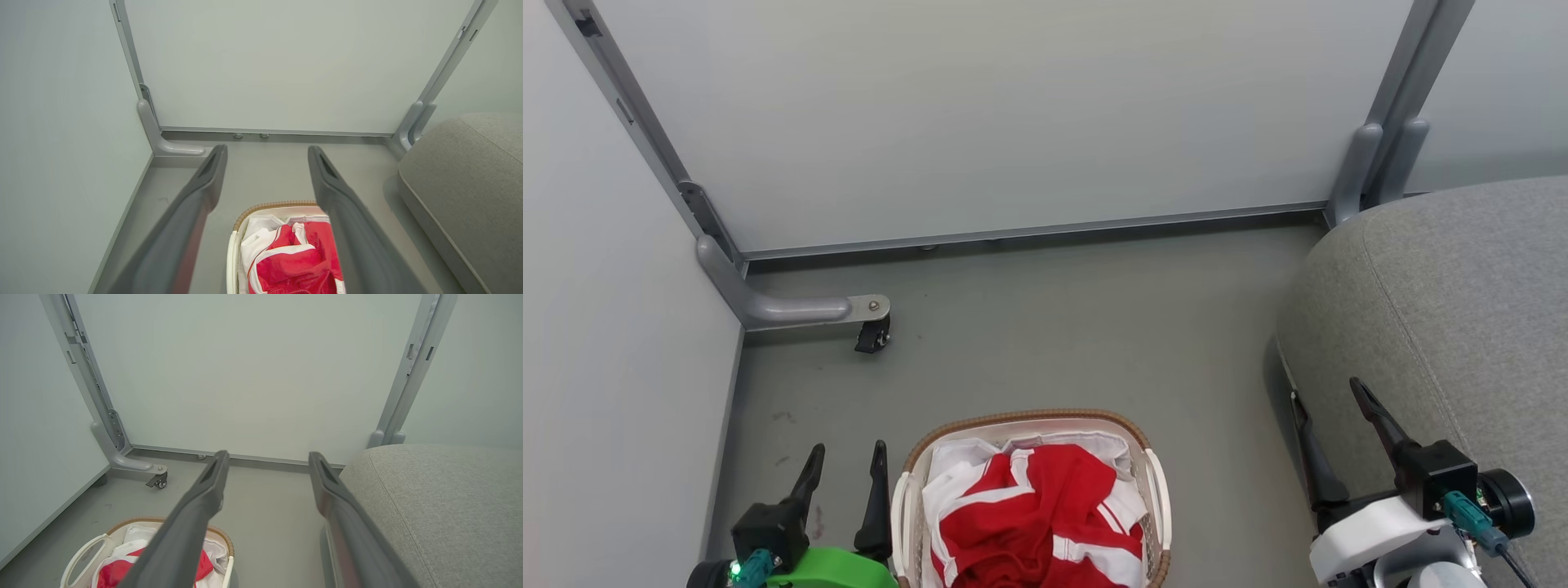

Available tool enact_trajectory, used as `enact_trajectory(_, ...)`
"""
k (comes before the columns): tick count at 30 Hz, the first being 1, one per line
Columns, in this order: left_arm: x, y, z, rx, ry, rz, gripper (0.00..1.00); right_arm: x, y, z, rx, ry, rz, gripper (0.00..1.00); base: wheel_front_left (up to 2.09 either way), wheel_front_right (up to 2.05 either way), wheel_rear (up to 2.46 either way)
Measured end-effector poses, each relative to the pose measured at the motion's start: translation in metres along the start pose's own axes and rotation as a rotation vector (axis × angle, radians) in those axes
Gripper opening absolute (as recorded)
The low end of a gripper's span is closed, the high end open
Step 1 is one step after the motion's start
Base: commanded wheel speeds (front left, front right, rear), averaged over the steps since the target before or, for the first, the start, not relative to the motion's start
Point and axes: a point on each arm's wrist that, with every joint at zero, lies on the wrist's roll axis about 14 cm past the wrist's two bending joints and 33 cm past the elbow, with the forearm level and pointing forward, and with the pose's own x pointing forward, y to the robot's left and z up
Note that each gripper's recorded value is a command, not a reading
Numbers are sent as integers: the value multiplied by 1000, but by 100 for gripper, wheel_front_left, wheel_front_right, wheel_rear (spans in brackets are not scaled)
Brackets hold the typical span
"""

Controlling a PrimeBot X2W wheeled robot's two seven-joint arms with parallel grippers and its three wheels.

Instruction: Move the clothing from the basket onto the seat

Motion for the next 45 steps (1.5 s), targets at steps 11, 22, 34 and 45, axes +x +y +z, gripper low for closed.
enact_trajectory(11, -1, -2, -4, 36, 7, -12, 100, 0, 5, -1, -34, 2, 20, 100, 0, 0, 0)
enact_trajectory(22, -2, -2, -7, 36, 19, -11, 100, 0, 4, -3, -32, 6, 18, 100, 0, 0, 0)
enact_trajectory(34, 1, -6, -13, 38, 39, -28, 100, 1, 3, -6, -30, 13, 15, 100, 0, 0, 0)
enact_trajectory(45, 40, -22, -26, 78, 92, -107, 100, 24, -4, -8, -35, 8, 6, 100, 0, 0, 0)
